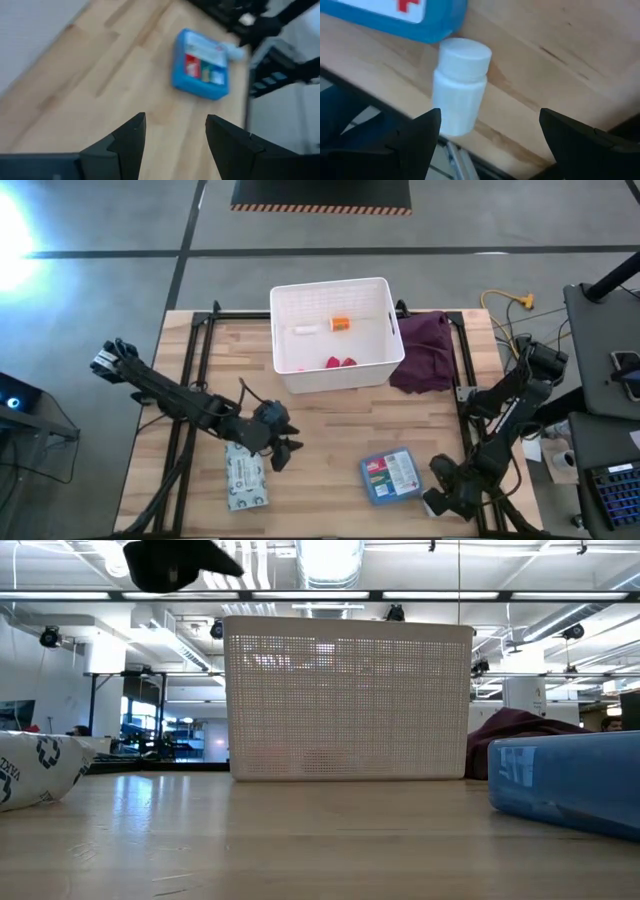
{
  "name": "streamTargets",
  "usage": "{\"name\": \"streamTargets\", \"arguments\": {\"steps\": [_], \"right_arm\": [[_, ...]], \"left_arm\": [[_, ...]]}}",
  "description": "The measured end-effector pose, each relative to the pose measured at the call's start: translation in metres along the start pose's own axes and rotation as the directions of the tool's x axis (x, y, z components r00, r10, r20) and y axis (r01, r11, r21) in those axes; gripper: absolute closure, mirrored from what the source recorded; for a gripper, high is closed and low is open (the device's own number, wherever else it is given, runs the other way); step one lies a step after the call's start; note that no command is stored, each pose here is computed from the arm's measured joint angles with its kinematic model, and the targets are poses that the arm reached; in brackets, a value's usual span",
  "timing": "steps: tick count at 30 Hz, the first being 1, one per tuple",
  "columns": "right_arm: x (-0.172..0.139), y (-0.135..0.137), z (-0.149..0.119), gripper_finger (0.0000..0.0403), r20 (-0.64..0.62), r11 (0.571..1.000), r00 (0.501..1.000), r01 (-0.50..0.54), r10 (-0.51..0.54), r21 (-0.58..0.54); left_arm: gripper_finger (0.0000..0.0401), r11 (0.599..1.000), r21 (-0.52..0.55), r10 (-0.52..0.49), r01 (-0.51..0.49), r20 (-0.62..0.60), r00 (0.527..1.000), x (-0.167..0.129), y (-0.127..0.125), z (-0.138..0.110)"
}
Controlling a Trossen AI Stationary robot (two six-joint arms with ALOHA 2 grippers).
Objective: Pick & place medical supplies in basket/bin
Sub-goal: Put the white pill bottle into the white bin
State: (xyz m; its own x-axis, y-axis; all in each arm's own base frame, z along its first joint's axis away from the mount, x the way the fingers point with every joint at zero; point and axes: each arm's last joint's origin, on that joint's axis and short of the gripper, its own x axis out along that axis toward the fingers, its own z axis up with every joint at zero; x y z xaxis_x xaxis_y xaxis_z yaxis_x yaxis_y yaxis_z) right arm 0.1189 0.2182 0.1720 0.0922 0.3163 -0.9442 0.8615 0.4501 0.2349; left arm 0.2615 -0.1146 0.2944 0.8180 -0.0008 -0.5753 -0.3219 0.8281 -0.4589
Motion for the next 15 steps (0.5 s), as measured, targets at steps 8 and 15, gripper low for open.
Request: {"name": "streamTargets", "arguments": {"steps": [8, 15], "right_arm": [[0.023, 0.012, -0.003, 0.0074, -0.043, 0.999, 0.998, -0.036, 0.035, -0.004], [0.043, 0.016, -0.007, 0.0074, -0.079, 0.998, 0.995, 0.062, -0.064, -0.032]], "left_arm": [[0.0214, 0.997, 0.032, 0.070, -0.069, -0.040, 0.997, -0.005, 0.003, 0.001], [0.0214, 0.997, 0.032, 0.072, -0.071, -0.039, 0.997, -0.005, 0.003, 0.001]]}}
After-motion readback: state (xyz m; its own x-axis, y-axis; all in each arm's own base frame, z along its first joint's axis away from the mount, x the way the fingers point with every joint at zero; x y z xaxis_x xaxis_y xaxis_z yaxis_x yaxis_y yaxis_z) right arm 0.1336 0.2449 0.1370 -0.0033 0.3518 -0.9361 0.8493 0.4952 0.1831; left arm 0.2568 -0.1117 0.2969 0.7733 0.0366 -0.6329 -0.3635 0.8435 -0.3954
